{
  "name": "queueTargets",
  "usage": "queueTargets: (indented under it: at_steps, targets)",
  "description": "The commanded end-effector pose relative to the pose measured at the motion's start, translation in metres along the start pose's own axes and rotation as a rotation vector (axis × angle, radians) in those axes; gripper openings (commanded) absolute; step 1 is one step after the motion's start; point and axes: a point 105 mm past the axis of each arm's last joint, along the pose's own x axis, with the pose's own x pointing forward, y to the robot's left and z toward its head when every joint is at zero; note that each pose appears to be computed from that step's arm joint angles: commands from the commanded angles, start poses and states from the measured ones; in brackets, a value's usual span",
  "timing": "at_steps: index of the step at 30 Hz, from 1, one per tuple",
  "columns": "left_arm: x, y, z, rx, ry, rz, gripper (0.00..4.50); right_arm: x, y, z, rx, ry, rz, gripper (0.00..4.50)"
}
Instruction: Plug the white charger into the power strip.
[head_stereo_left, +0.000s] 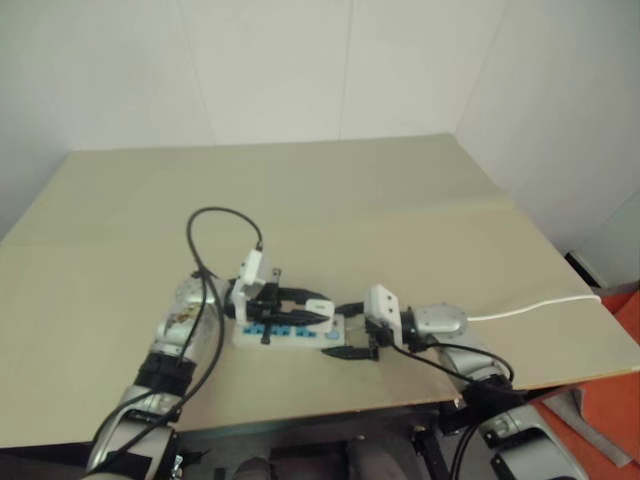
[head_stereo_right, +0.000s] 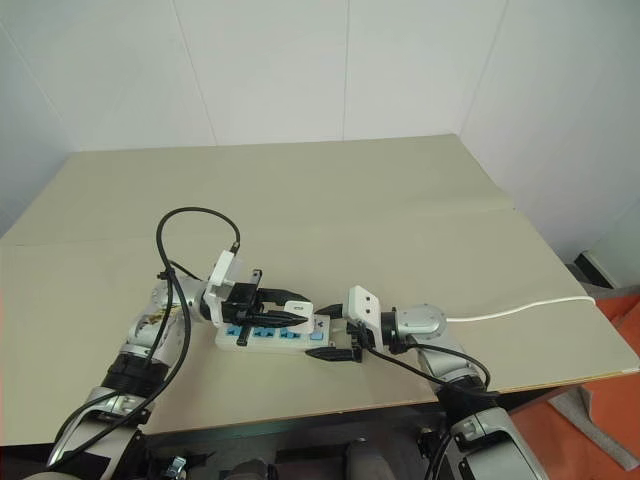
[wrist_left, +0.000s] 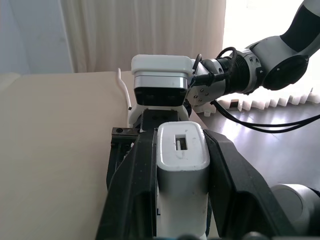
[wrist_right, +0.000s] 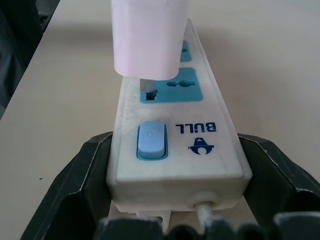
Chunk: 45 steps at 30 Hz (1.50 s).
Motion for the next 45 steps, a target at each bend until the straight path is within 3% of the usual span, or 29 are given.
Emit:
queueTargets:
  at_steps: [1,12,29,45]
  targets:
    - [0.001,0.0,0.008,0.027,-0.002,-0.015,1.03,0.009,0.013,-0.014,0.026,0.053,0.043,3.42]
    - [-0.017,-0.003,0.006,0.018,0.025,0.03,1.03,0.011,0.013,-0.013,0.024,0.048,0.05,3.42]
    - [-0.023,-0.003,-0.013,0.013,0.102,0.026,1.03,0.012,0.015,-0.014,0.029,0.049,0.052,3.42]
    - [-0.023,0.002,-0.022,-0.01,0.089,0.034,1.03,0.013,0.016,-0.014,0.027,0.049,0.058,3.42]
